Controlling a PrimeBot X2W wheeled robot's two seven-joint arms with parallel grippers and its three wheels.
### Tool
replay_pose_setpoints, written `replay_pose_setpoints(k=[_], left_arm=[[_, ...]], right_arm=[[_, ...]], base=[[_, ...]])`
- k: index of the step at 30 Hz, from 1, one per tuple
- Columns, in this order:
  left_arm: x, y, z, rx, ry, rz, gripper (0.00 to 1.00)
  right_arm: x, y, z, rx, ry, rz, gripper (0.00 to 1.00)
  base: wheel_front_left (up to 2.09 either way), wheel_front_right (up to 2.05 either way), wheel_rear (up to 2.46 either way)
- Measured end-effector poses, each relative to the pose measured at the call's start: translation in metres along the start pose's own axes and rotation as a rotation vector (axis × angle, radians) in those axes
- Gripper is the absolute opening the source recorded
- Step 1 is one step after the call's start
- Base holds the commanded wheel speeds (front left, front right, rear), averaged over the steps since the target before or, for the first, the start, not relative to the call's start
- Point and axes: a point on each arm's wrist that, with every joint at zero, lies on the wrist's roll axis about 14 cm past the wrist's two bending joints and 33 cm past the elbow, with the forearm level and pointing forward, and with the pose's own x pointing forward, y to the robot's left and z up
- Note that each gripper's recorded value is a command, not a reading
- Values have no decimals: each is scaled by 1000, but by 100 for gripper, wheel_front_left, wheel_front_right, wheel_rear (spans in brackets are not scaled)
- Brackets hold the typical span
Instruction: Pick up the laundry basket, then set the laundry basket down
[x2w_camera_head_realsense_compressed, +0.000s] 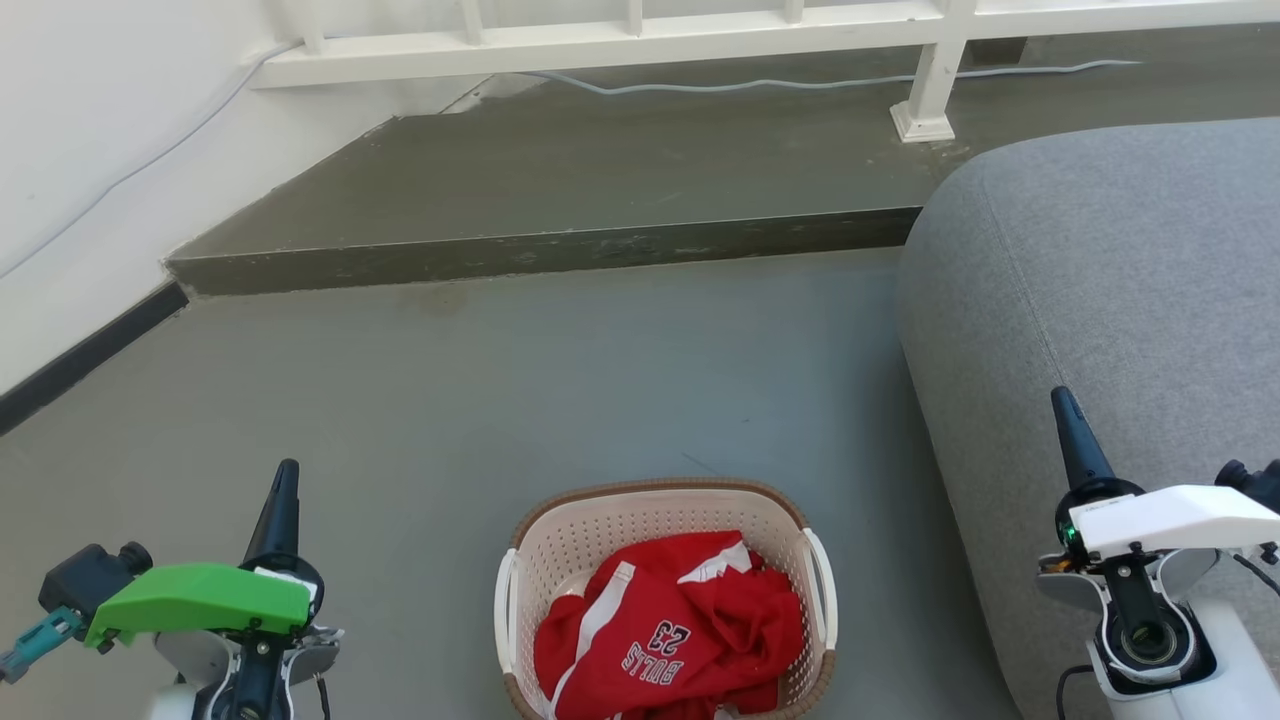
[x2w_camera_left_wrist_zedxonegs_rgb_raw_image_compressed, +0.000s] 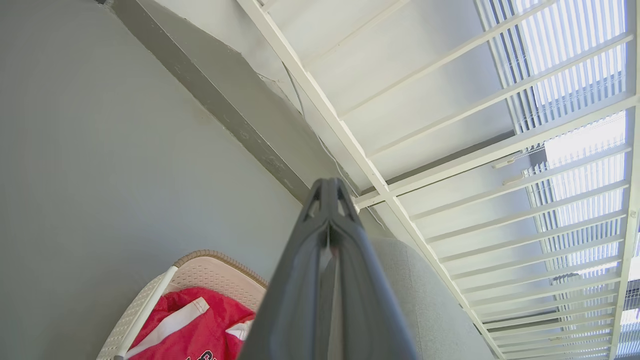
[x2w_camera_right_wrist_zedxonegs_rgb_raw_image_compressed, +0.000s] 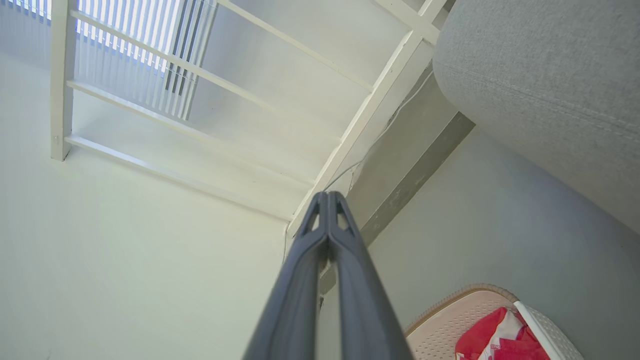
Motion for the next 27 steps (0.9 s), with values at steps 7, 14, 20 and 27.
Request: replay_pose_setpoints(k=[7,14,20,27], left_arm=[[-1,0,4,-79,-5,-3,0],[-2,0,8,-155,-11,-4,0],[-3,1,13,-224,-18,-6,0],[-4,0,17,-301,-21,-14,0]], right_arm=[[0,-3,3,96,-1,-8,0],[-1,-4,5,188,-5,-9,0],[-1,-5,8,267,-11,-6,0],[-2,-6,11,365,-17,1,0]], base=[[0,0,0],[0,0,0],[0,0,0],[0,0,0]])
